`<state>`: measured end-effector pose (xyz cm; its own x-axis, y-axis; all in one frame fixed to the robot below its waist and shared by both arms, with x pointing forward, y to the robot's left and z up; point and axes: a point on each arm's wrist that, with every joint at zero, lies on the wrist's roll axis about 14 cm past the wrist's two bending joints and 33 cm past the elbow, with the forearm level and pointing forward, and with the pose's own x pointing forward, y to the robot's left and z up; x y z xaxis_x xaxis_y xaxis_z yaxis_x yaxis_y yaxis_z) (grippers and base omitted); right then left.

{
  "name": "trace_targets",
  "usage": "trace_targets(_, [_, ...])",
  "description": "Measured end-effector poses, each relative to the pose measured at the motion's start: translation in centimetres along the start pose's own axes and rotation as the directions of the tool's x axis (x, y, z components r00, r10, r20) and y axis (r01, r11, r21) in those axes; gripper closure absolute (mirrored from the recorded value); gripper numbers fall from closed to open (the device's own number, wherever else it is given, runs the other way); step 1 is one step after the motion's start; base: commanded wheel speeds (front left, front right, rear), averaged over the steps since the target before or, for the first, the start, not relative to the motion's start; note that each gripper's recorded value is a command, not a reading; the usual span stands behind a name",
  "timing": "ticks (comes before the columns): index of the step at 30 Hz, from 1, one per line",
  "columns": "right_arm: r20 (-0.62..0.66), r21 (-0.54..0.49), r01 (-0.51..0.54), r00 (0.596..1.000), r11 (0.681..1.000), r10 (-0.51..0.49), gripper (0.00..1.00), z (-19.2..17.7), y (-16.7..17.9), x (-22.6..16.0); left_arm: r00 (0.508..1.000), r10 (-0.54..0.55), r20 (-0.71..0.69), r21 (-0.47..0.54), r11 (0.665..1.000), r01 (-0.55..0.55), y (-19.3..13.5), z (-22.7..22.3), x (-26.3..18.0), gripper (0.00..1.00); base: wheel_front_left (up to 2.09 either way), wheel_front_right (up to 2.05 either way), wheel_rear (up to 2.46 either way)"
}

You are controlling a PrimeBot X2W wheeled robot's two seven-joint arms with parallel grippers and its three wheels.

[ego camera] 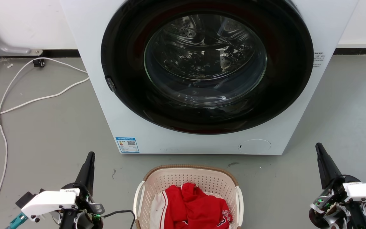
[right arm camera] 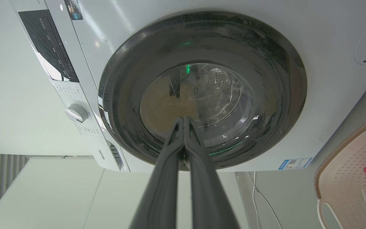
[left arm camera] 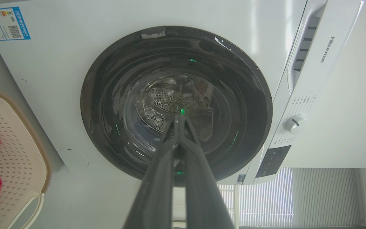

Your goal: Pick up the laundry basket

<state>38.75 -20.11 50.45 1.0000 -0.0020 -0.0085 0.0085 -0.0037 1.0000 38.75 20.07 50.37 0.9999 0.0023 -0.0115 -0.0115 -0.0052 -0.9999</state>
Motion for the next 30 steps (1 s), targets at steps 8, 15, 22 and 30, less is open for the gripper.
trace_targets(8, [-0.001, 0.000, 0.000, 1.000, 1.000, 0.000, 1.00, -0.02, 0.00, 0.00, 1.000, 0.000, 0.000, 0.000, 1.000, 0.000, 0.00, 0.01, 0.00, 1.00, 0.00, 0.00, 0.00])
trace_targets(15, [-0.001, 0.001, 0.000, 1.000, 1.000, 0.000, 1.00, -0.01, 0.00, 0.00, 1.000, 0.000, 0.000, 0.000, 1.000, 0.000, -0.01, 0.01, 0.00, 1.00, 0.00, 0.00, 0.00])
trace_targets(22, [-0.001, 0.001, 0.000, 1.000, 1.000, 0.000, 1.00, -0.02, -0.01, 0.00, 1.000, 0.000, 0.000, 0.001, 1.000, 0.000, -0.01, 0.01, 0.00, 1.00, 0.00, 0.00, 0.00])
trace_targets(30, [-0.002, 0.001, 0.000, 1.000, 1.000, 0.000, 1.00, -0.03, 0.00, -0.01, 1.000, 0.000, 0.000, 0.001, 1.000, 0.000, -0.01, 0.01, 0.00, 1.00, 0.00, 0.00, 0.00])
